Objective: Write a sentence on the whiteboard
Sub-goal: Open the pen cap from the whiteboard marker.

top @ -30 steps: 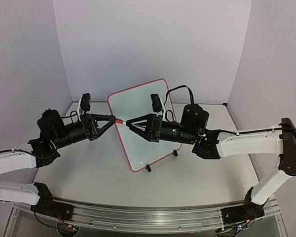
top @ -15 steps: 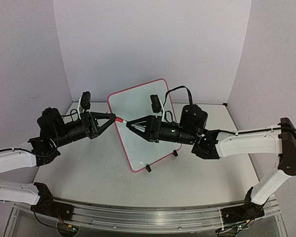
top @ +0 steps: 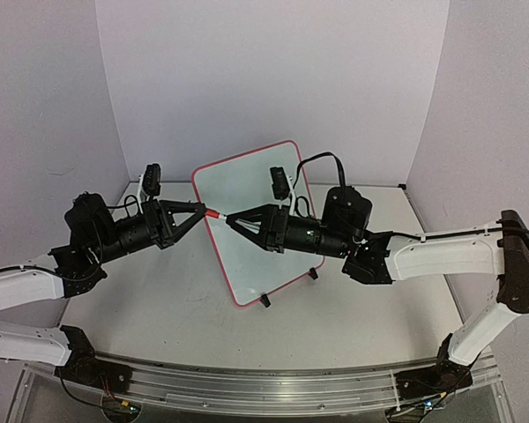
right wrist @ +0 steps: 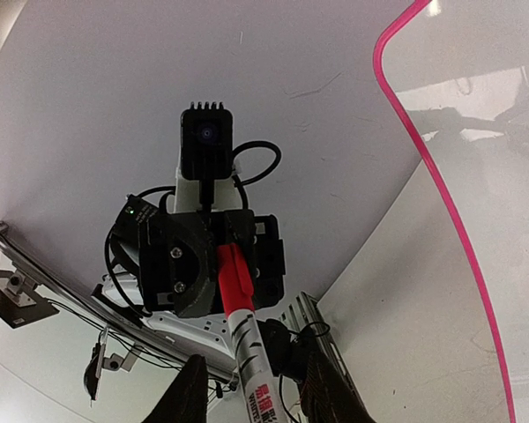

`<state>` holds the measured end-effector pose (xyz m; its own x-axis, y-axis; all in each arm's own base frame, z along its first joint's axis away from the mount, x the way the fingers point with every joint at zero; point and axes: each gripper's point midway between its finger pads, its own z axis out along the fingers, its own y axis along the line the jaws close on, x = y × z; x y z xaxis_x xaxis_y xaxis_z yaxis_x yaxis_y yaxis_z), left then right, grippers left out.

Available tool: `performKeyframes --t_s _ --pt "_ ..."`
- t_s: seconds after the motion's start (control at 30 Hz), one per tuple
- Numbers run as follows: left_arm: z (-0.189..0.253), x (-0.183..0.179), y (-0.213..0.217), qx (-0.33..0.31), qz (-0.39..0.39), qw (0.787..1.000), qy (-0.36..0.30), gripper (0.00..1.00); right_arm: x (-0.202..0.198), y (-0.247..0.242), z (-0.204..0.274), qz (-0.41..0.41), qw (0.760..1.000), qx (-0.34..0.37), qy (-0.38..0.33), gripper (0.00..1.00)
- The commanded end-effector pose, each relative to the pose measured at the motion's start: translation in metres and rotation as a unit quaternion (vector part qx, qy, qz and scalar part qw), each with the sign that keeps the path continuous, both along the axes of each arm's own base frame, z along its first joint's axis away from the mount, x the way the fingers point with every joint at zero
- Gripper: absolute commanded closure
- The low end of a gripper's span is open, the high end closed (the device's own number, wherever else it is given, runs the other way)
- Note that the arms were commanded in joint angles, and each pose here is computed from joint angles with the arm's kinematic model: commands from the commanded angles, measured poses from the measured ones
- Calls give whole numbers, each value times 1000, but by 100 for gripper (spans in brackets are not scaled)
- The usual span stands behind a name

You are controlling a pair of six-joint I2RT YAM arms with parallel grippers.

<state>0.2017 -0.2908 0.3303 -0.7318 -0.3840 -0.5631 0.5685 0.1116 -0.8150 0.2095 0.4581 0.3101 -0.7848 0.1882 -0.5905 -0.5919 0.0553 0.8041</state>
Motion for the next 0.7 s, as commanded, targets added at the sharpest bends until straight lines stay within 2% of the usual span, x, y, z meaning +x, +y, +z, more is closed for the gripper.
performKeyframes --t_s 0.0,0.23,0.4,0.57,0.67 --pt "-1 -11 0 -1 -20 1000 6 100 -6 -4 40 -1 998 53 -31 66" --pt "-1 -11 -1 0 -22 1000 5 100 -7 -3 39 1 998 54 -29 72" --pt "-3 -11 -1 -1 -23 1000 7 100 -5 -6 40 -6 998 56 -30 83" --pt "-4 -11 3 -1 -14 1000 8 100 -3 -8 39 -15 998 58 -26 100" --pt "-3 -5 9 -5 13 1000 6 100 -1 -12 35 -25 998 61 -18 100"
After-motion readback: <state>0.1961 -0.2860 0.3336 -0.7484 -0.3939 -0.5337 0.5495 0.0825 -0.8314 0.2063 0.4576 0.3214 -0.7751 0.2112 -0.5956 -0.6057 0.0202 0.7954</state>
